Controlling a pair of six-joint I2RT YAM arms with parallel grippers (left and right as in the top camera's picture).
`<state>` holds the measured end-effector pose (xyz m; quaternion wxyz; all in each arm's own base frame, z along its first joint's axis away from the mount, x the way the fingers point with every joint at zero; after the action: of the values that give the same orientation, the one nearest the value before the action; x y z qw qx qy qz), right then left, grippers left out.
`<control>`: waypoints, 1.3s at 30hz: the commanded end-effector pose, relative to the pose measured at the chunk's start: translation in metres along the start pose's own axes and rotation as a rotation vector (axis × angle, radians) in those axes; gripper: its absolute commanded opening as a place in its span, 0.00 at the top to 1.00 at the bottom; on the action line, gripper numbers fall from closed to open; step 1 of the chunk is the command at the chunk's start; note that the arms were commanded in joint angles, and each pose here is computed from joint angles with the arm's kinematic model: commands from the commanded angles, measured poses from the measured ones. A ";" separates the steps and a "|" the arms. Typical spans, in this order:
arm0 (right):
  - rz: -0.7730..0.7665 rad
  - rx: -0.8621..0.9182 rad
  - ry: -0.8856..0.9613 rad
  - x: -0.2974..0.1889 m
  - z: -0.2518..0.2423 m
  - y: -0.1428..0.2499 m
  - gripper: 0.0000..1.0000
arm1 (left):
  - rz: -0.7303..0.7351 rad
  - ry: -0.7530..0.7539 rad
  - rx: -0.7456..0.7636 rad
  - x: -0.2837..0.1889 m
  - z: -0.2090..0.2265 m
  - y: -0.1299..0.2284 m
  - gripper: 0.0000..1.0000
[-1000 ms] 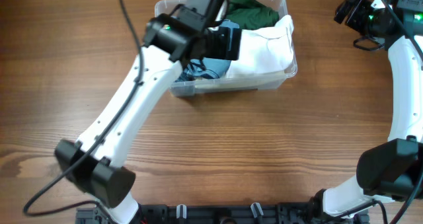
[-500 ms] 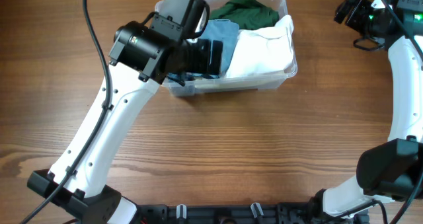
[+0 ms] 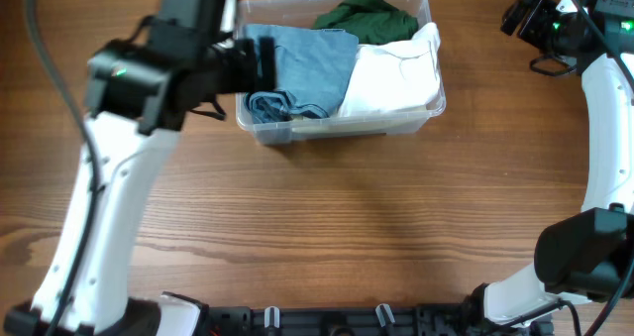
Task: Pack container
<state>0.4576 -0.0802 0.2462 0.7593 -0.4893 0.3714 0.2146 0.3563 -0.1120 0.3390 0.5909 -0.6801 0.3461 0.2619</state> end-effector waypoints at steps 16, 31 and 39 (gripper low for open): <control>0.015 0.007 0.010 0.007 -0.002 0.003 0.00 | -0.667 0.125 0.072 -0.027 0.081 0.075 0.00; 0.015 0.007 0.010 0.007 -0.002 0.003 0.00 | -0.861 0.188 0.126 0.005 0.089 0.158 0.00; 0.015 0.007 0.010 0.007 -0.002 0.004 0.00 | -0.859 0.082 0.069 0.014 0.108 0.171 0.00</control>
<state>0.4575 -0.0802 0.2461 0.7592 -0.4893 0.3716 0.2147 0.2385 -0.0320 0.2085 0.6491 -0.7507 0.0997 -0.0715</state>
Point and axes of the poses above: each gripper's point midway between its finger pads, its own x axis out along the fingers, its own z axis along the line the jaws close on, y = z × x, the point moved 1 cm from there along -x, back along the fingers
